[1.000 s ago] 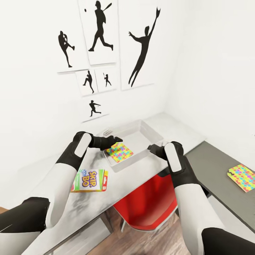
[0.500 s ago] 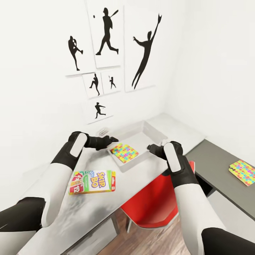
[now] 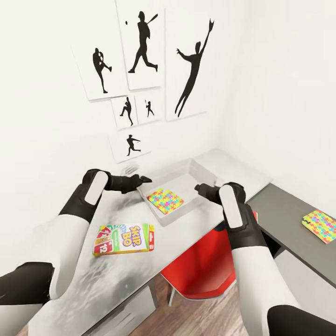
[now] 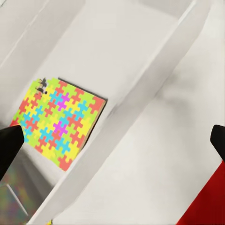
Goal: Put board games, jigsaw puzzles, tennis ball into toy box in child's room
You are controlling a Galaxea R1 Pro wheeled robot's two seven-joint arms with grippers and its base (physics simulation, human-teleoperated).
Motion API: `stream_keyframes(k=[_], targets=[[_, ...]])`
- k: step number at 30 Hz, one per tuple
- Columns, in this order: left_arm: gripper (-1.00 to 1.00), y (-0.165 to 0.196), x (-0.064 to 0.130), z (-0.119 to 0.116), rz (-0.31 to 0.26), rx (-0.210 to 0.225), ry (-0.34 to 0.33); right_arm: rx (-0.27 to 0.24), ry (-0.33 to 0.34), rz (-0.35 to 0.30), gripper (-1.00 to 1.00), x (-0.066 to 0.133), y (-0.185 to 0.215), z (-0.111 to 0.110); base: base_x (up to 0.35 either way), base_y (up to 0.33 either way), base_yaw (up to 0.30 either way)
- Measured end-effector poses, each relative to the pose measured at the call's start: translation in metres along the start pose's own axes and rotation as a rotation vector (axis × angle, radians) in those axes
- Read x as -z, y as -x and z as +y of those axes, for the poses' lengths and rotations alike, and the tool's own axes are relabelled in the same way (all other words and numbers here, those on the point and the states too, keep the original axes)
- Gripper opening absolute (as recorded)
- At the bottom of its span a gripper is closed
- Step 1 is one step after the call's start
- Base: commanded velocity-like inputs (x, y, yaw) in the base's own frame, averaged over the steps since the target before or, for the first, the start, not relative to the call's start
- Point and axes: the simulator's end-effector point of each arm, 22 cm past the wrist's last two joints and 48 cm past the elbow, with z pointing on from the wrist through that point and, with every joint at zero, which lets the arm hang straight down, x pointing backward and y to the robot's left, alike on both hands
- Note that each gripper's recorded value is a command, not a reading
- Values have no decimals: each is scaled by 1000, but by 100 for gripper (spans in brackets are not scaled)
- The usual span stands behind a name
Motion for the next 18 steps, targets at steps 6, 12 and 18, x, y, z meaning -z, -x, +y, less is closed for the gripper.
stream_keyframes(k=[6, 12, 18], targets=[[100, 19, 22, -3, -46, -2, -67, 21, 23, -18, 100, 16, 6, 4, -1, 1, 0], [100, 29, 49, 14, -75, 41, -154, 29, 83, -71, 100, 45, 21, 15, 0, 0, 0], [100, 23, 84, 44, -93, 115, -270, 19, 130, -20, 100, 54, -14, 10, 0, 0, 0]])
